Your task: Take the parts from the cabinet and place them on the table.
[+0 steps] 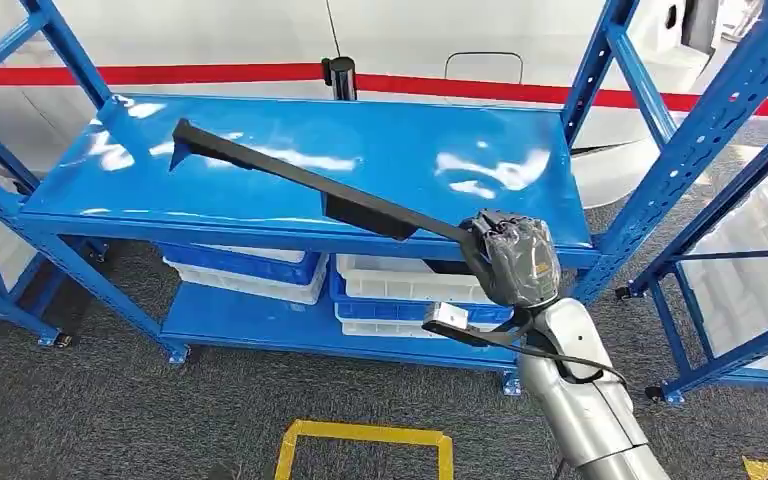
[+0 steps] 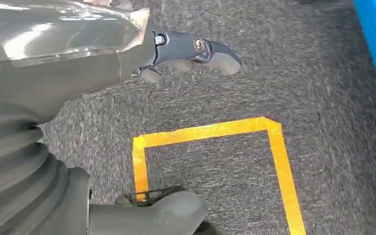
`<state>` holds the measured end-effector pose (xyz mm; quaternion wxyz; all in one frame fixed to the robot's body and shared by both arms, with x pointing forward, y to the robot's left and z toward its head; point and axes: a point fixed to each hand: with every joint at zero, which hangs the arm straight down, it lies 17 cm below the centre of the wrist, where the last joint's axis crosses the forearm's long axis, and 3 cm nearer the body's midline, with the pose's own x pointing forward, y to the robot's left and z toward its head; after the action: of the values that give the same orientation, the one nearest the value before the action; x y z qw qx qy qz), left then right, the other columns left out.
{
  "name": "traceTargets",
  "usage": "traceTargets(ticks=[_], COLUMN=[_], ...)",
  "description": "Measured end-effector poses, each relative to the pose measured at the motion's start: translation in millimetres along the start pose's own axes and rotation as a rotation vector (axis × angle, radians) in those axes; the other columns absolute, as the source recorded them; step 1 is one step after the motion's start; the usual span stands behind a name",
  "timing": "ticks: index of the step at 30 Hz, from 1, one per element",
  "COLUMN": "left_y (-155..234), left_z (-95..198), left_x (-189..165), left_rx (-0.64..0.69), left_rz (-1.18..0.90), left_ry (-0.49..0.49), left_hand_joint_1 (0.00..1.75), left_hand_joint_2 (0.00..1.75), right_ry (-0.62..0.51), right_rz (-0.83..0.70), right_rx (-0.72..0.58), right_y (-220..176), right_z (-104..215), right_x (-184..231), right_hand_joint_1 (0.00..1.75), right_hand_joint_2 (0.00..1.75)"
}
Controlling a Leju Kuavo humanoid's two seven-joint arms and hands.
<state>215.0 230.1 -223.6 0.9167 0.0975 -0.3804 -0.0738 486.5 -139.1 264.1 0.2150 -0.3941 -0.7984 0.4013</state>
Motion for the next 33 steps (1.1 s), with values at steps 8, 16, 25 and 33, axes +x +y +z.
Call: traceTargets(ticks=[8, 16, 25, 33], left_y=[-0.8, -4.6, -4.1, -3.1], left_z=[-1.3, -0.9, -0.5, -2.3], left_x=[3.3, 4.7, 3.1, 6.5], left_rx=[-0.003, -0.016, -0.016, -0.014], left_rz=[-0.009, -0.026, -0.027, -0.027], left_ry=[-0.007, -0.011, -0.008, -0.014], left_hand_joint_1=[0.0, 0.0, 0.0, 0.0], left_hand_joint_2=[1.75, 1.75, 1.75, 1.75], right_ry=[0.003, 0.002, 0.0, 0.0], right_rz=[0.003, 0.006, 0.004, 0.005], right_rx=[-0.01, -0.002, -0.009, -0.009], right_y=[-3.6, -0.9, -2.6, -3.0], right_z=[-3.6, -0.8, -2.9, -2.7], right_x=[-2.0, -1.0, 0.8, 0.9], right_hand_joint_1=[1.69, 1.69, 1.69, 1.69], right_hand_joint_2=[1.75, 1.75, 1.75, 1.75])
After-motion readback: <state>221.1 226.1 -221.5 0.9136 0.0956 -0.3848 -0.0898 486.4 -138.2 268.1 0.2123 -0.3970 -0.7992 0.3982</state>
